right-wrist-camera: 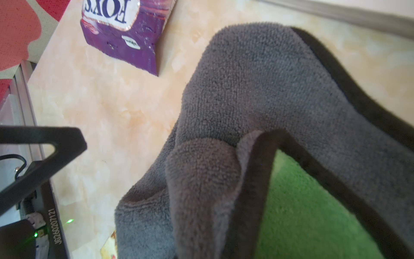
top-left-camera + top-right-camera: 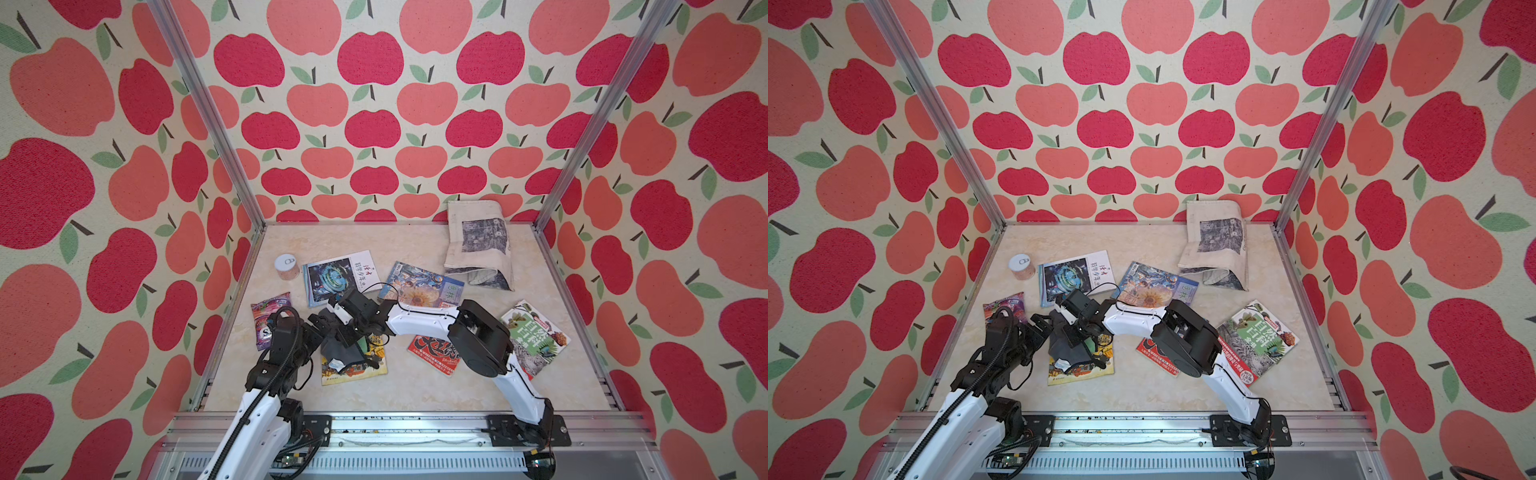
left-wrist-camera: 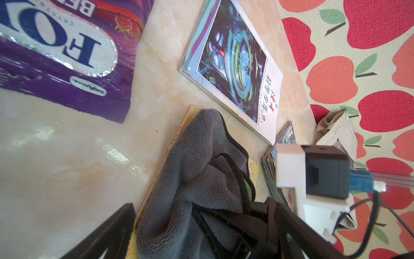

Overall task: Wipe the cover of the book
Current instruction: Wipe the dirt from the cover of the book.

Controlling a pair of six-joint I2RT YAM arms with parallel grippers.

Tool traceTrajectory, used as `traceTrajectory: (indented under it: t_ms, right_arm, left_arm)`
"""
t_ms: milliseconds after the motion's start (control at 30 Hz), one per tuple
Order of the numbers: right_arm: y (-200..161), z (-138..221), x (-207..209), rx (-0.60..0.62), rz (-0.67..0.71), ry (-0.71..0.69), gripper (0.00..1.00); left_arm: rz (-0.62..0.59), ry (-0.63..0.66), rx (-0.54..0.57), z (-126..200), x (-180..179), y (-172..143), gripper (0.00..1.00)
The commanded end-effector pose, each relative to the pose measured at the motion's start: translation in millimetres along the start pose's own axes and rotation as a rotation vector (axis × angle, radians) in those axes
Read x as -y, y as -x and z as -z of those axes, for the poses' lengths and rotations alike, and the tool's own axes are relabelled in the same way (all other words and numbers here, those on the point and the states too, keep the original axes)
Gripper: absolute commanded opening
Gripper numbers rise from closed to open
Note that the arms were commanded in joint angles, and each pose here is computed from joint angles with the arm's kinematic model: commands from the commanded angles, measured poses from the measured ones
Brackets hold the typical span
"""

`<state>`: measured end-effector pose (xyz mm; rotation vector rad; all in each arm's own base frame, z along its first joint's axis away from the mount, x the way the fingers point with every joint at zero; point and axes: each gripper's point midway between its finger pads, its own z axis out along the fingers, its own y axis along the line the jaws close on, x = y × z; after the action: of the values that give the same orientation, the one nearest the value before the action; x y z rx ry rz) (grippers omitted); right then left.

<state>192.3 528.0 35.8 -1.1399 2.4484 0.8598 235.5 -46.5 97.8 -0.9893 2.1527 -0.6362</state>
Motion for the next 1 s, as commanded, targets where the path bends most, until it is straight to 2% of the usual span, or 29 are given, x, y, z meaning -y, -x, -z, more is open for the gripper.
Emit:
traceTrajectory:
  t_ms: [0,267,500,667,967]
  right_arm:
    - [-44.0,4.9,36.9,-0.112,-0.07,-0.106,0.0]
    - [-71.9,41.6,79.9,-0.104,-0.134,-0.191,0.0]
    - [-77.9,60.9,89.0,-0.09,-0.13,-0.231,0.0]
    - [-72.0,47.5,72.3,-0.091,-0.129,-0.184,0.0]
    - [-50.8,6.0,19.0,-0.107,-0.053,-0.091,0.0]
  left_arm:
    - [-0.016,-0.015,-0.005,1.2,3.7,-0.1,0.99]
    - [0.022,0.0,0.01,3.2,-4.9,11.0,0.99]
    - [0.108,-0.024,0.001,2.7,-13.4,20.2,0.99]
    - [0.117,-0.019,0.003,2.9,-15.5,22.3,0.99]
    - [0.12,-0.019,0.002,6.3,-17.0,20.8,0.99]
